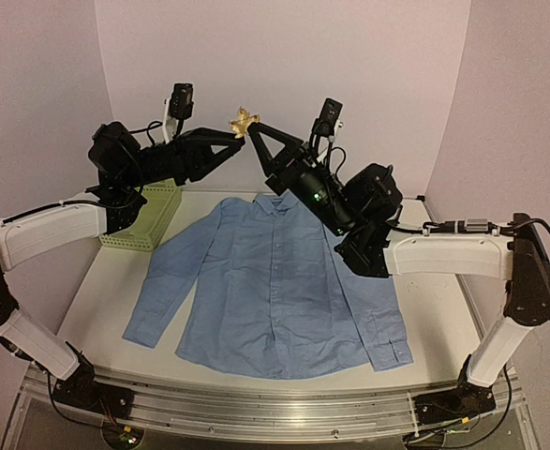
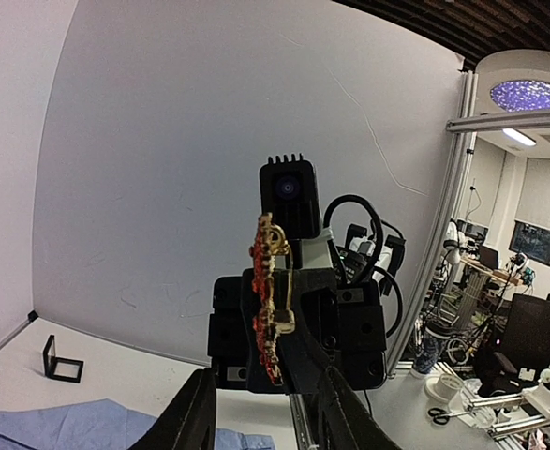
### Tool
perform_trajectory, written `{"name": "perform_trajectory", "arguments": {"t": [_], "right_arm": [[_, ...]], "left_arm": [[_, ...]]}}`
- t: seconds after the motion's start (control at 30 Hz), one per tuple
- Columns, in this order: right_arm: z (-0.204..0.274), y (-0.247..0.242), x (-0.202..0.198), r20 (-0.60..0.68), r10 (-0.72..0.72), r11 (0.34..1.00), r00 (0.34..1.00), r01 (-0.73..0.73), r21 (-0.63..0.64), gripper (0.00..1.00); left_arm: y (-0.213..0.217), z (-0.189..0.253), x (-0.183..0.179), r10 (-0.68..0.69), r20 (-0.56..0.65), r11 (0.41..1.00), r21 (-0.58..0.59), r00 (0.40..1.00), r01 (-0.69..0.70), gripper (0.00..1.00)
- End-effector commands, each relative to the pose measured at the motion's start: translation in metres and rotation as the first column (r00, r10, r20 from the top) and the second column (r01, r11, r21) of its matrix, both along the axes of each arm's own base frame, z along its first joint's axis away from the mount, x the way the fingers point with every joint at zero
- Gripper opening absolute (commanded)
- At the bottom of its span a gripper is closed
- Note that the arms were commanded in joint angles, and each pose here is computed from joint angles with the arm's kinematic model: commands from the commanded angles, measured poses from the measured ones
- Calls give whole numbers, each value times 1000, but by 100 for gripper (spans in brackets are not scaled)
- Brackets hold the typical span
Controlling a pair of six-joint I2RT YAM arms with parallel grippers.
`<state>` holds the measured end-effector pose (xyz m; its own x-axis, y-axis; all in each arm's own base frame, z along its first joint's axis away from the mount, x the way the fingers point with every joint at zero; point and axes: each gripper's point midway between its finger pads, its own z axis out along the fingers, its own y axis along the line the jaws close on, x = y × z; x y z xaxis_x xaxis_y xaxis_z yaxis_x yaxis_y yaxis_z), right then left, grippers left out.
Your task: Pin the brooch onto the clothing
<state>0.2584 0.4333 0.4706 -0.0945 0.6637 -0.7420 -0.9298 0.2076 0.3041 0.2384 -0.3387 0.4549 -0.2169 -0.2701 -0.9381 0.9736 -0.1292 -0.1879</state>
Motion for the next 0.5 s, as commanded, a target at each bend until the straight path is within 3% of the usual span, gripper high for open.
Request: {"name": "perform_trajectory", "arguments": {"t": [0.0,0.33,0.47], "right_arm": [[13,-7,-4,27,-5,999,1000,4,45,0],[-1,-2,0,12,-13,1000,1000,13,13,0],[-3,-1,1,10,-19,1000,1000,19,1,0]], "left_arm": [[4,23,-10,-15,71,999,-44,997,18,38],[5,29,-15,-26,94,998,-51,995,31,38],[3,26,-13,-24,79,999,-45,997,28,30]]}}
